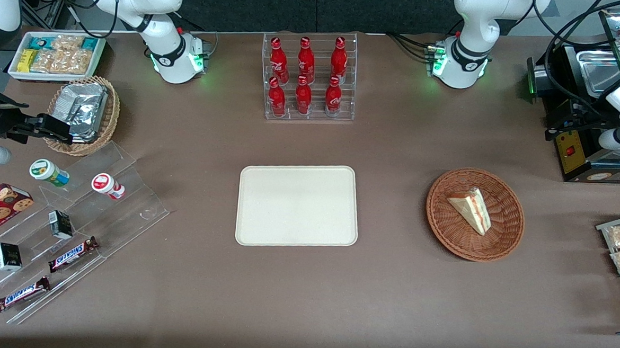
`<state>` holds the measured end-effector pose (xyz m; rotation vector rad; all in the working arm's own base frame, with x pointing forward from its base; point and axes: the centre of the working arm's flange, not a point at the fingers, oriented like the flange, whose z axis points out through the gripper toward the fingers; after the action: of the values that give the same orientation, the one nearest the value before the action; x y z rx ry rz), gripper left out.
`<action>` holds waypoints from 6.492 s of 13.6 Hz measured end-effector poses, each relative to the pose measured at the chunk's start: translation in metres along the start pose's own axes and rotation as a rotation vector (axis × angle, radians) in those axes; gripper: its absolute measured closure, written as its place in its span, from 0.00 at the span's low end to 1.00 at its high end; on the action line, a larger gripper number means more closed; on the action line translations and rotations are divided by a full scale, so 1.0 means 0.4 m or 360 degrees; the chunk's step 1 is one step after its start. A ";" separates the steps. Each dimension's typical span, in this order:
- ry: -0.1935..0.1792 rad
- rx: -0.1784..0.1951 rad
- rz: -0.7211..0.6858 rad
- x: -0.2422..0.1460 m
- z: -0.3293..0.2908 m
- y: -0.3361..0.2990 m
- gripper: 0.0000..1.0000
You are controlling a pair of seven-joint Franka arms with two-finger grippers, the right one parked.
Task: Place sandwich from basket to tray
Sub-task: 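Move the left gripper from rest toward the wicker basket, then lower the open left gripper over the sandwich wedge and close it, then lift the sandwich out of the basket and carry it toward the tray, then lower the sandwich onto the cream tray and open the left gripper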
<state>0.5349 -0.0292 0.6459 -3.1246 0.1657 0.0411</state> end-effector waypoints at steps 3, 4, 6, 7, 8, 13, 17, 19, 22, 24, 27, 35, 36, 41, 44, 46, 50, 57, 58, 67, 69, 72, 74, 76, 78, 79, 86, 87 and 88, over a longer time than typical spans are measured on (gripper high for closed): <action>-0.0003 0.0000 -0.0001 0.000 0.000 -0.001 0.00; -0.0005 0.0000 -0.0002 -0.001 0.001 -0.001 0.00; -0.0018 -0.0001 -0.0006 -0.002 0.004 -0.004 0.00; -0.0024 -0.0002 -0.0016 -0.002 0.008 -0.008 0.00; -0.0033 -0.0002 -0.0061 0.000 0.014 -0.013 0.00; -0.0207 0.0022 -0.0575 0.057 0.180 -0.023 0.00; -0.0232 0.0041 -0.0815 0.108 0.435 -0.020 0.00; -0.0187 0.0037 -0.0907 0.105 0.556 -0.016 0.00; -0.0179 0.0040 -0.1011 0.096 0.702 -0.003 0.00; -0.0182 0.0042 -0.1065 0.104 0.774 0.005 0.00; -0.0173 0.0040 -0.1101 0.108 0.862 0.019 0.00; -0.0222 0.0054 -0.1102 0.097 0.989 0.039 0.00; -0.0226 0.0055 -0.1102 0.096 1.003 0.039 0.00; -0.0233 0.0055 -0.1100 0.095 1.051 0.042 0.42; -0.0186 0.0042 -0.1083 0.117 1.015 0.057 0.64; -0.0170 0.0040 -0.1055 0.155 0.923 0.082 0.68; -0.0176 0.0055 -0.0908 0.242 0.600 0.246 0.81; -0.0175 0.0099 -0.0645 0.177 0.609 0.795 0.84; -0.0161 0.0095 -0.0577 0.165 0.638 0.872 0.84; -0.0039 -0.0061 -0.0061 0.140 0.869 1.248 0.82; -0.0044 -0.0070 -0.0052 0.158 0.925 1.266 0.81; -0.0037 -0.0094 -0.0055 0.169 1.018 1.282 0.79; -0.0039 -0.0134 -0.0118 0.164 1.067 1.297 0.78; -0.0036 -0.0158 -0.0161 0.168 1.069 1.301 0.78; -0.0036 -0.0163 -0.0170 0.168 1.067 1.302 0.72; -0.0033 -0.0167 -0.0171 0.170 1.063 1.303 0.67; -0.0072 -0.0099 -0.0300 0.252 0.811 1.127 0.00; -0.0096 -0.0077 -0.0289 0.267 0.777 1.033 0.00; -0.0119 -0.0061 -0.0258 0.275 0.754 0.931 0.00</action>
<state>0.5969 -0.4071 0.3372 -3.1562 -0.0899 0.1605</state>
